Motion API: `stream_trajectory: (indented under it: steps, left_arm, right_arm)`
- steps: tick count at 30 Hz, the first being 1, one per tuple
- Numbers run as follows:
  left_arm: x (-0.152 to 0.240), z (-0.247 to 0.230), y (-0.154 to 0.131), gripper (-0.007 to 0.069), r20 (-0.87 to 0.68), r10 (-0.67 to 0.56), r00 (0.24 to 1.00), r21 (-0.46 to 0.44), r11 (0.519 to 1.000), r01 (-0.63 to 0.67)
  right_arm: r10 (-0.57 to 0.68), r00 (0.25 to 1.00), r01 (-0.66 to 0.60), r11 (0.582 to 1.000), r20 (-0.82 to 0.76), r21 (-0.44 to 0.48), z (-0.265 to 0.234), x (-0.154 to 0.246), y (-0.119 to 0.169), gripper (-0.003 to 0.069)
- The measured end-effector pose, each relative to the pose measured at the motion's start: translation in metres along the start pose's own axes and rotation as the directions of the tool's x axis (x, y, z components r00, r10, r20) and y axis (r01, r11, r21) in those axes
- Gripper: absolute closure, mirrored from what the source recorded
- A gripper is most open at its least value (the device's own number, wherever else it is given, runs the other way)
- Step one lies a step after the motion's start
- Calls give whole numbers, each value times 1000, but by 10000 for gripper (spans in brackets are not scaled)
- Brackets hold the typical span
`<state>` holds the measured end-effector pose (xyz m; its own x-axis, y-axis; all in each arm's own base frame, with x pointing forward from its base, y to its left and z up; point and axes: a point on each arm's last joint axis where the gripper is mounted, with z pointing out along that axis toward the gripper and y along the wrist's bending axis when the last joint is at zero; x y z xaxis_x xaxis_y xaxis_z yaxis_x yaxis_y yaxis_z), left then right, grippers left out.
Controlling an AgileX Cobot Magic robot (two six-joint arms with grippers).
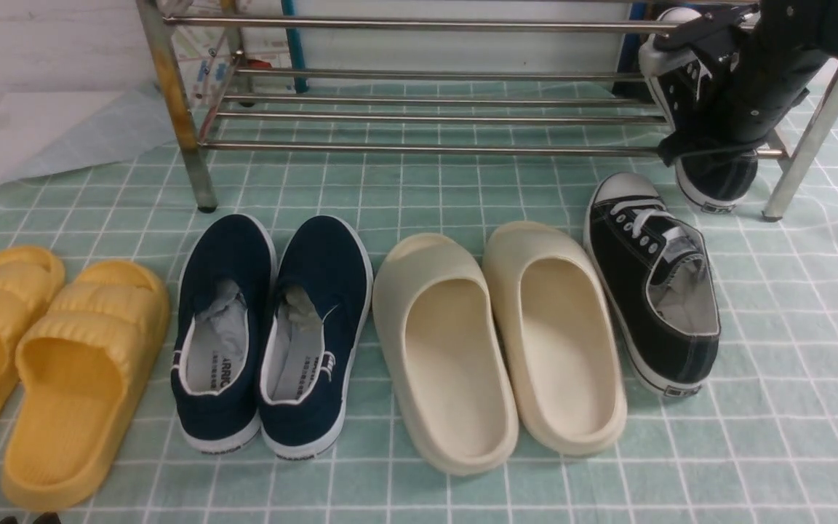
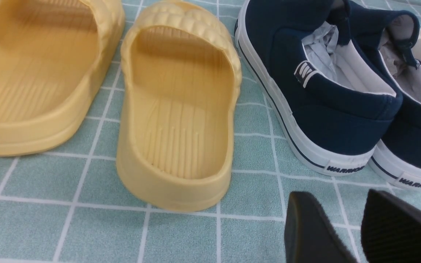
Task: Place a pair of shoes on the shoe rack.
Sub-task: Use the right arm to put a shoe into the shoe rack
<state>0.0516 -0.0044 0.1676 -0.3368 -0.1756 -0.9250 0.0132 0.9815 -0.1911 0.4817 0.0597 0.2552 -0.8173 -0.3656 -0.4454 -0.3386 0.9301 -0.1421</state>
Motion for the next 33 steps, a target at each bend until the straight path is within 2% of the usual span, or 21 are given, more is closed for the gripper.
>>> stream_trajectory:
  steps: [10, 15, 23, 33]
  left_arm:
    - [0, 0, 0, 386, 0, -1, 1000, 0, 1000, 1]
    - [0, 0, 0, 386, 0, -1, 1000, 0, 1000, 1]
    - [0, 0, 0, 386, 0, -1, 1000, 0, 1000, 1]
    - [0, 0, 0, 386, 0, -1, 1000, 0, 1000, 1]
  right_arm:
    - [29, 999, -30, 999, -33, -31, -6, 3, 0, 578]
    - [56, 998, -55, 998, 7, -37, -22, -1, 0, 578]
    - [58, 996, -57, 998, 66, -15, -31, -6, -3, 578]
    - [18, 993, -24, 998, 114, 57, -26, -10, -9, 578]
